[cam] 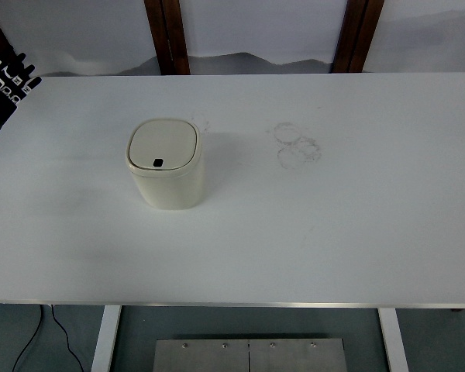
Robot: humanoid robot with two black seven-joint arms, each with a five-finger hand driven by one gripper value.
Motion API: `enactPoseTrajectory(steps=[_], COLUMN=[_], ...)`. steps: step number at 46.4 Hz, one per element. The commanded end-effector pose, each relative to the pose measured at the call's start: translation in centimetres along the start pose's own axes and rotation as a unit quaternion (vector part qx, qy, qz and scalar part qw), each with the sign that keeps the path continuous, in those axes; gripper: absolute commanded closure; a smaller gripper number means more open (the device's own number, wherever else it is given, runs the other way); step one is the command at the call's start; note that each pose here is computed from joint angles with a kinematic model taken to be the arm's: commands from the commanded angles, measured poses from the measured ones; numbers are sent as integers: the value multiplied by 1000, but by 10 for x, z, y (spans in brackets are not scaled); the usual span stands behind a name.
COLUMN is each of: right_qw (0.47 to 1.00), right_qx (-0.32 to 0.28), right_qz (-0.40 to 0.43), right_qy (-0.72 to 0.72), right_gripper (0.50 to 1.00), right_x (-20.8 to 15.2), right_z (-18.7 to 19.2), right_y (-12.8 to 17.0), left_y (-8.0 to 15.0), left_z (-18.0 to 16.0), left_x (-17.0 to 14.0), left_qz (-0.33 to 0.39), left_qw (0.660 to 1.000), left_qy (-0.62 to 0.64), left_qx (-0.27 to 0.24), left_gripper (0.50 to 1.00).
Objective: Open trash can
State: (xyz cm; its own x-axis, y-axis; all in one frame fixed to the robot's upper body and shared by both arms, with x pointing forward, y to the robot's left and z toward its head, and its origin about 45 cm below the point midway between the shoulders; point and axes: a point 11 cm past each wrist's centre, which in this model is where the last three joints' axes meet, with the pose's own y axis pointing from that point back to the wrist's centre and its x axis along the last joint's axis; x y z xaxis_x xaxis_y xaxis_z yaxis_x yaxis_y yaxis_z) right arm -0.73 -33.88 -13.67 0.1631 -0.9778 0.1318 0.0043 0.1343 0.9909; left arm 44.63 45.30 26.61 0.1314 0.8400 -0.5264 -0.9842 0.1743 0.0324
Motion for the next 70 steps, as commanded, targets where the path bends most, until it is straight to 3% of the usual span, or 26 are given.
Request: enactPoseTrajectory(steps=[1,37,56,70], right_qw=[1000,1000,1000,1000], right_qx=[0,0,0,0], right_qz=[0,0,0,0], right_qy=[0,1,1,1], right_gripper=[505,505,505,505], right_x=[0,0,0,0], right_z=[0,0,0,0], right_y=[0,0,0,0], left_y=[0,-16,-31,-51], left_z=[0,15,28,43], left_x=[0,-18,-125,-203], left_qz=[0,7,-85,-150], left_qw=[1000,1000,992,958], left_qy=[0,-10,-67,-206], left_qx=[1,-2,66,130], left_gripper=[500,500,500,500])
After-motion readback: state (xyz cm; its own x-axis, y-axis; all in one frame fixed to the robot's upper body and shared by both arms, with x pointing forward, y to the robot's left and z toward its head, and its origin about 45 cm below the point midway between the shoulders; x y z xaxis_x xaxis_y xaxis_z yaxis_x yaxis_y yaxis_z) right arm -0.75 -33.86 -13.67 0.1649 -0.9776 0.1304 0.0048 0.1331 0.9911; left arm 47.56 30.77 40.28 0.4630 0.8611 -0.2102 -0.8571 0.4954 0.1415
